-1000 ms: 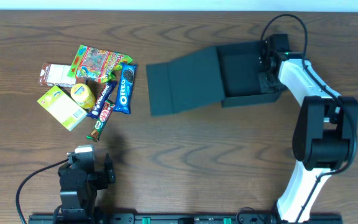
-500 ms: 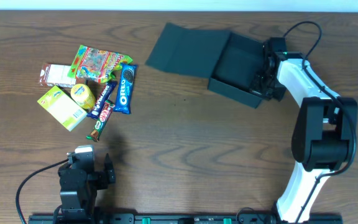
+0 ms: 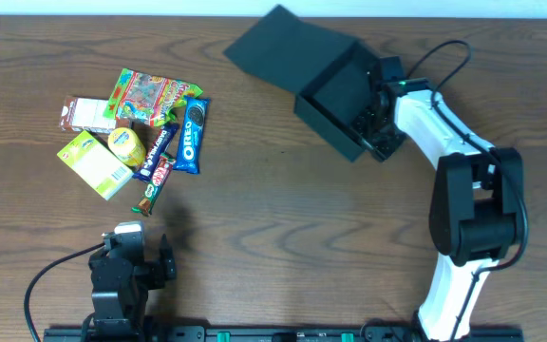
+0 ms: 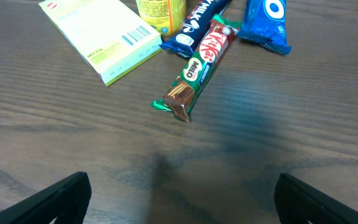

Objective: Pack container
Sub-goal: 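Grasp the box edge with the right gripper and rotate it upward, then swing the box back and set it down centered, lid flap far side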

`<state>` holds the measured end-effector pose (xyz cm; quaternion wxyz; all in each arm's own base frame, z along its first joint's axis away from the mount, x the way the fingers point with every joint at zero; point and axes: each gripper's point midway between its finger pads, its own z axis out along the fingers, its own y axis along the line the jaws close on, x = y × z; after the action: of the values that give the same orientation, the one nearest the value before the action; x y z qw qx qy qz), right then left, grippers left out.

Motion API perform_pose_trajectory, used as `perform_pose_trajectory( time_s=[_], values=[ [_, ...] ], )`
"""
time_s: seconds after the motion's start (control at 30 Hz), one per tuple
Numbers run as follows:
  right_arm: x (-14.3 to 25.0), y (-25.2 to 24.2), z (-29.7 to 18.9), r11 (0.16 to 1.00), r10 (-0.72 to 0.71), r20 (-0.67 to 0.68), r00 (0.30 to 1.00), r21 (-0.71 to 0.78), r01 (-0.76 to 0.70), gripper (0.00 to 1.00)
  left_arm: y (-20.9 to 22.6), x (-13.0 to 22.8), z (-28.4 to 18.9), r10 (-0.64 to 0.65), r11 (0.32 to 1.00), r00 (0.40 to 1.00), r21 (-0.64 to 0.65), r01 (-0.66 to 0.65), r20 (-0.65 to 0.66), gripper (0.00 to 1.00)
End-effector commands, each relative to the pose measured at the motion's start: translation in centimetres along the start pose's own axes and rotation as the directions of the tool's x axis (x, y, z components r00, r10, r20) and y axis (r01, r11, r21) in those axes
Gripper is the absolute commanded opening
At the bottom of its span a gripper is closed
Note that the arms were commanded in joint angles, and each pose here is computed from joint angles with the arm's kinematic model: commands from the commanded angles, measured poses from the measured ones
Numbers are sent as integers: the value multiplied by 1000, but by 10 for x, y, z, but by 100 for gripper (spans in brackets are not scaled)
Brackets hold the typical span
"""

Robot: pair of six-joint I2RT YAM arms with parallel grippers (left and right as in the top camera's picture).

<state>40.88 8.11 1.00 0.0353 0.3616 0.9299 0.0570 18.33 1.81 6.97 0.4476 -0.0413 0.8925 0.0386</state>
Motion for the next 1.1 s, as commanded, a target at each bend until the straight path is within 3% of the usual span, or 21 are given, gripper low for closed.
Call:
perform_pose_trajectory(
  time_s=[0.0, 0.1, 0.2, 0.27, 0.33, 0.37, 0.43, 0.47, 0.5, 0.57, 0.7, 0.97, 1.03, 1.07],
  values=[
    [38, 9, 8, 993, -113, -138, 984, -46, 107, 99, 2, 10, 3, 5, 1000, 1000, -10, -5, -29, 95],
    [31, 2, -8, 990, -143, -85, 986, -16, 142, 99, 2, 10, 3, 5, 1000, 1000, -10, -5, -29, 95],
    [1, -8, -52, 978, -206, 116, 972, 52, 201, 99, 2, 10, 3, 5, 1000, 1000, -10, -5, -29, 95],
    [-15, -2, -94, 952, -305, 260, 916, 55, 302, 99, 2, 10, 3, 5, 1000, 1000, -10, -5, -29, 95],
    [-19, 18, -130, 884, -442, 367, 818, 23, 467, 99, 2, 10, 3, 5, 1000, 1000, -10, -5, -29, 95],
    [-16, 33, -146, 818, -524, 414, 744, 3, 575, 99, 2, 10, 3, 5, 1000, 1000, -10, -5, -29, 95],
    [8, 70, -171, 528, -739, 499, 453, 10, 849, 99, 2, 10, 3, 5, 1000, 1000, -10, -5, -30, 95],
    [26, 84, -172, 344, -814, 509, 279, 35, 938, 99, 2, 10, 3, 5, 1000, 1000, -10, -5, -29, 95],
    [38, 88, -168, 221, -853, 496, 164, 58, 973, 99, 2, 10, 3, 5, 1000, 1000, -10, -5, -30, 95],
    [50, 88, -153, 93, -892, 449, 46, 83, 992, 99, 2, 10, 3, 5, 1000, 1000, -10, -5, -29, 95],
    [58, 83, -114, 56, -931, 362, 43, 25, 998, 99, 2, 10, 3, 5, 1000, 1000, -10, -5, -29, 95],
    [73, 76, -40, 36, -977, 210, 46, -54, 998, 88, 2, 10, 3, 5, 1000, 1000, -10, -5, -29, 95],
    [74, 73, -29, 39, -981, 187, 50, -65, 997, 75, 2, 10, 3, 5, 1000, 1000, -10, -5, -29, 95],
    [75, 72, -25, 39, -982, 179, 51, -68, 997, 64, 2, 10, 3, 5, 1000, 1000, -10, -5, -29, 95]
  ],
)
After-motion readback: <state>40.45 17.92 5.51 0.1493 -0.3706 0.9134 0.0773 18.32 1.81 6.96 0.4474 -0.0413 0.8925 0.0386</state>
